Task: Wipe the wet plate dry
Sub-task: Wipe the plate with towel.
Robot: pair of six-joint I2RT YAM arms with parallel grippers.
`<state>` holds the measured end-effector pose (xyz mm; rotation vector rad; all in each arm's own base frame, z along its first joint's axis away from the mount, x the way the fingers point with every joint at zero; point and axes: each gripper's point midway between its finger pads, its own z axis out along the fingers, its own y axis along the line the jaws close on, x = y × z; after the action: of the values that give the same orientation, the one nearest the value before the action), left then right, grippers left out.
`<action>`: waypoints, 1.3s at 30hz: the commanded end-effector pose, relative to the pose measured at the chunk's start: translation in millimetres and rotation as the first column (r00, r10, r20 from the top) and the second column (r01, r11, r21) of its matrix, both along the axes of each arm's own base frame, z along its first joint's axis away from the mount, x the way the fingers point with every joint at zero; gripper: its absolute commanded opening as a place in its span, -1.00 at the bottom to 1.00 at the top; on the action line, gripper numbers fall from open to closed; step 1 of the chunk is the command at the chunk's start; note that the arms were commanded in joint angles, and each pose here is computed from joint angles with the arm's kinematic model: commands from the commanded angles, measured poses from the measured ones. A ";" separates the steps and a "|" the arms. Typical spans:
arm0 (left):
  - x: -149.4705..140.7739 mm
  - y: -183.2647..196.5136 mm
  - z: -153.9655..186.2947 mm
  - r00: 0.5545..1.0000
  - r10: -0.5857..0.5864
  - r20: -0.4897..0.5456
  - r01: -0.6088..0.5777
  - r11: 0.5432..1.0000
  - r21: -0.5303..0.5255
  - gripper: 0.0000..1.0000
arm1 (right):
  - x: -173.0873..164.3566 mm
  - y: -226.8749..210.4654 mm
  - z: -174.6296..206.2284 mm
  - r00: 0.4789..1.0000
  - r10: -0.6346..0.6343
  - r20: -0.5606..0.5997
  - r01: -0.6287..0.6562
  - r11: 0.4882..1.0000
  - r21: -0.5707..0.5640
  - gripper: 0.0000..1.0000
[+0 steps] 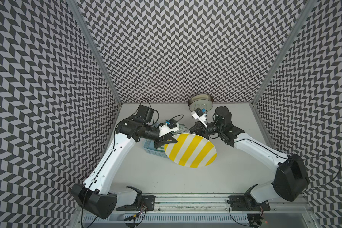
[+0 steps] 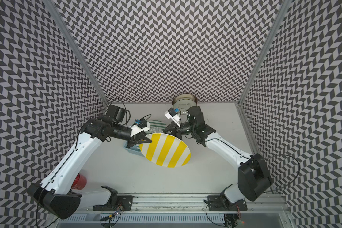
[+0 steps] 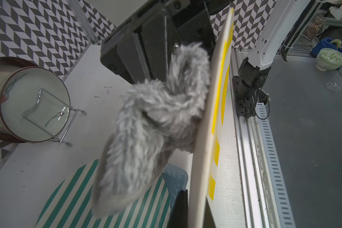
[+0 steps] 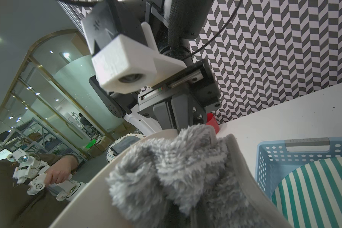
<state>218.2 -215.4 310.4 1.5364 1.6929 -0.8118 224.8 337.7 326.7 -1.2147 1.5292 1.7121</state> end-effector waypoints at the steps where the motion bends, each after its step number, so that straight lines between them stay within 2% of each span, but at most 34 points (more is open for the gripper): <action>1: 41.9 24.2 16.9 0.980 0.160 0.119 -0.162 0.987 0.011 -1.00 | -29.7 -8.2 23.3 0.994 0.087 0.071 -0.091 0.994 0.055 -1.00; 14: 59.2 57.0 12.8 0.963 0.240 0.123 -0.243 0.970 0.012 -1.00 | -30.6 -22.8 39.6 0.992 0.027 0.124 -0.039 0.995 0.092 -1.00; 23: 68.1 66.9 36.2 0.958 0.265 0.113 -0.260 0.964 -0.060 -1.00 | -25.3 -25.6 37.5 0.993 0.000 0.118 -0.011 0.996 0.093 -1.00; 31: 84.0 82.0 38.0 0.942 0.319 0.105 -0.312 0.947 -0.082 -1.00 | -24.6 -31.9 41.4 0.990 -0.032 0.135 0.017 0.994 0.108 -1.00; 39: 96.5 94.7 55.4 0.924 0.377 0.055 -0.362 0.914 -0.186 -1.00 | -21.6 -31.6 38.1 0.991 -0.037 0.126 0.024 0.994 0.105 -1.00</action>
<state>263.0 -148.1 340.9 1.2127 1.7478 -0.8452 259.7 308.8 348.1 -0.9911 1.5078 1.5043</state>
